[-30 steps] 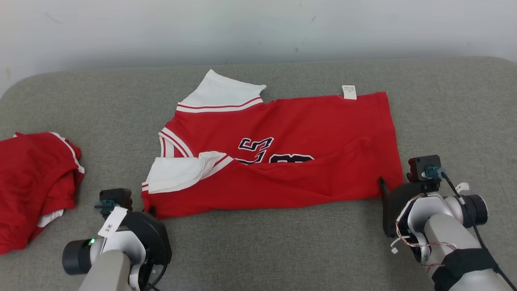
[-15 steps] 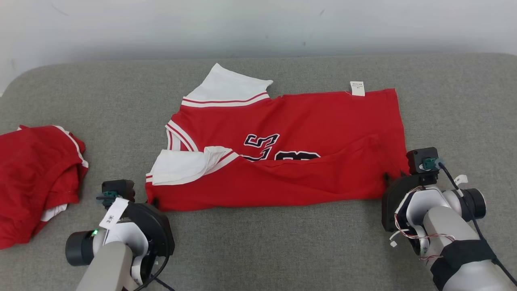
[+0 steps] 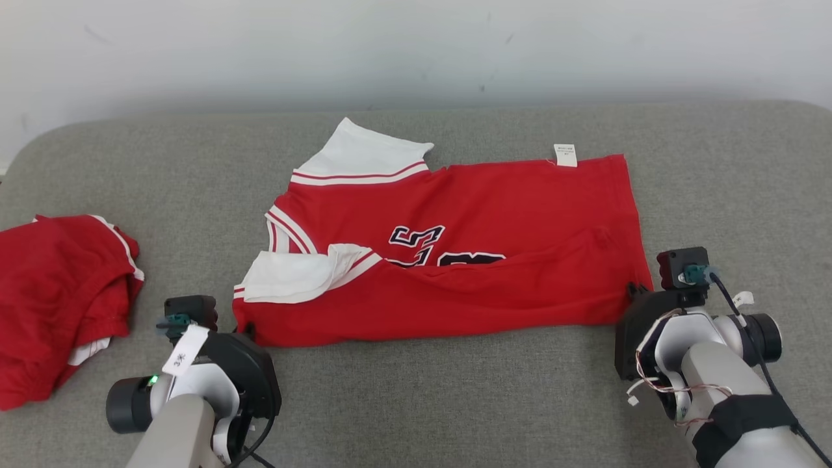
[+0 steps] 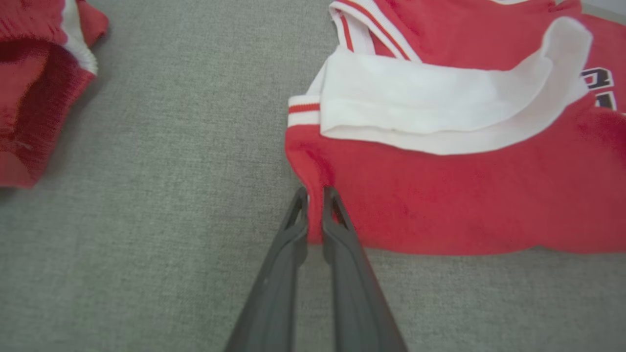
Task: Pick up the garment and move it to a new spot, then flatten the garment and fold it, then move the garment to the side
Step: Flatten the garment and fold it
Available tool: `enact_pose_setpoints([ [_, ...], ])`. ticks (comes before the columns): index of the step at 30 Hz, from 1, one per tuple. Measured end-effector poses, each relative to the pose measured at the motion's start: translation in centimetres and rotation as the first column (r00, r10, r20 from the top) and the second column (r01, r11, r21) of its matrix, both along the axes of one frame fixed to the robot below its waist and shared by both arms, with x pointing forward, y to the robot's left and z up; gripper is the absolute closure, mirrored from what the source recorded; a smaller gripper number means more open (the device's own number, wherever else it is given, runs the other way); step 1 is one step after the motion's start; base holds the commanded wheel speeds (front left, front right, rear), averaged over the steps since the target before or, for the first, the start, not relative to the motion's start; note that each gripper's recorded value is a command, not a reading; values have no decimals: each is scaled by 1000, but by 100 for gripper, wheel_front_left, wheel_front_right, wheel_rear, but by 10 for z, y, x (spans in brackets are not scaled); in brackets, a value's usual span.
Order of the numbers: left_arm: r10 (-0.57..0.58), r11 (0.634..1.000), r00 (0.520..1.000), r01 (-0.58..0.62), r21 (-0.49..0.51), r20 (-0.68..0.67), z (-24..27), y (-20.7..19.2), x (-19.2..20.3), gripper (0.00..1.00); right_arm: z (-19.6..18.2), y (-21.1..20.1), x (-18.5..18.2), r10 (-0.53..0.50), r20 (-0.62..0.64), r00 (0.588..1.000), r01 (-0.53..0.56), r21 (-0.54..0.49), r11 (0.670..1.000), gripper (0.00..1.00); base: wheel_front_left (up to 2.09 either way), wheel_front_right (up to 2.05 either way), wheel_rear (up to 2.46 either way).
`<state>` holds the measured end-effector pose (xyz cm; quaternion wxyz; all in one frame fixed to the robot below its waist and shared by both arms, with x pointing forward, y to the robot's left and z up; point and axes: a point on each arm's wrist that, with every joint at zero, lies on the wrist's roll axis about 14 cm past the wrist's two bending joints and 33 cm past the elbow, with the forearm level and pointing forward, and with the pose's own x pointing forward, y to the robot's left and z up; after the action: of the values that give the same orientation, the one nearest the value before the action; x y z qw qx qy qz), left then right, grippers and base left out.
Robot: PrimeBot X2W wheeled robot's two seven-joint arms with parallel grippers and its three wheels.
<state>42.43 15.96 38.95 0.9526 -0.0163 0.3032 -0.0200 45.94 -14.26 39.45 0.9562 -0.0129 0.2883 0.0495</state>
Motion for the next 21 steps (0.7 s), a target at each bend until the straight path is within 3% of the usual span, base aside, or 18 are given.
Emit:
enact_pose_setpoints([
  [21,-15,999,994,20,-48,112,1,4,-77,100,-5,-35,-98,-193,109,975,177,141,974,100,0,0,0],
])
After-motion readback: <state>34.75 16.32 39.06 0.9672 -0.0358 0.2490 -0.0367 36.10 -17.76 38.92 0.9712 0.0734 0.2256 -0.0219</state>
